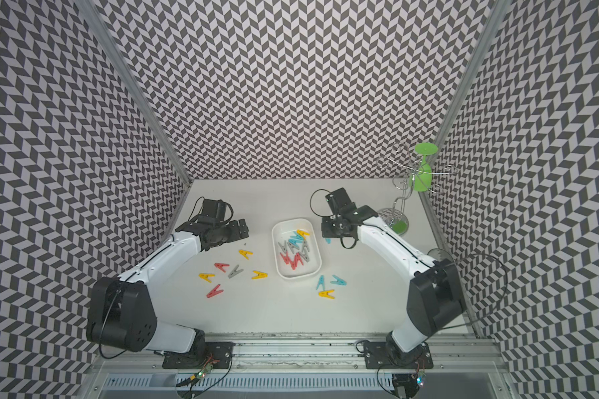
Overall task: Put the clothespins into the storage box
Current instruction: Pick up the clothespin from the center of the board, then place the clothespin in the storage box.
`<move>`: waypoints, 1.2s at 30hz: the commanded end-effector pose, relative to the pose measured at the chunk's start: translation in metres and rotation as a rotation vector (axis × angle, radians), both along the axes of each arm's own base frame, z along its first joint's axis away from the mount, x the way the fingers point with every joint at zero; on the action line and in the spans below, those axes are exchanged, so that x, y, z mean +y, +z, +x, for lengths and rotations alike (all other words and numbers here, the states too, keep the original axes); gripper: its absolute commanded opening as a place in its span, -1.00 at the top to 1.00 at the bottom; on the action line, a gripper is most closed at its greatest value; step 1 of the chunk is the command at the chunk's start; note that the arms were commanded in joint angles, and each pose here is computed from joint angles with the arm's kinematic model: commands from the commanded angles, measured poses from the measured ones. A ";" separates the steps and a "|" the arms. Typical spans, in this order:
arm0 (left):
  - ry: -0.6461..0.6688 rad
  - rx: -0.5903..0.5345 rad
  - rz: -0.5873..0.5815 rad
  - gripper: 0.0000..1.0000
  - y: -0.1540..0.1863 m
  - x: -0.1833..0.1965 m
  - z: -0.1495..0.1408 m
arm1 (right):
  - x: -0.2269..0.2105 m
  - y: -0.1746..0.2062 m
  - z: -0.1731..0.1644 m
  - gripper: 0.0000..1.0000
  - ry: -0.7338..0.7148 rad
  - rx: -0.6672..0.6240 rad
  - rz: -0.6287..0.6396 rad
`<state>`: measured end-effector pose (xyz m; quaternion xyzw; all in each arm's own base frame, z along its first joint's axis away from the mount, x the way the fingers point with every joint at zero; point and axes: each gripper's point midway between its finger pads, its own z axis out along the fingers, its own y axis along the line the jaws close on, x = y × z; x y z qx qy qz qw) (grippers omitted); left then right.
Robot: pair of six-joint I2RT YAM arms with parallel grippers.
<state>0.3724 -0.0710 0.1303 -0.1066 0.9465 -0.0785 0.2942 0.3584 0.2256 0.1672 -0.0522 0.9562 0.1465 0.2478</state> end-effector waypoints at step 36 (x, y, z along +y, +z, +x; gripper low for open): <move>0.042 -0.017 0.016 -0.97 0.006 0.019 -0.003 | 0.126 -0.102 0.009 0.87 0.143 -0.015 -0.022</move>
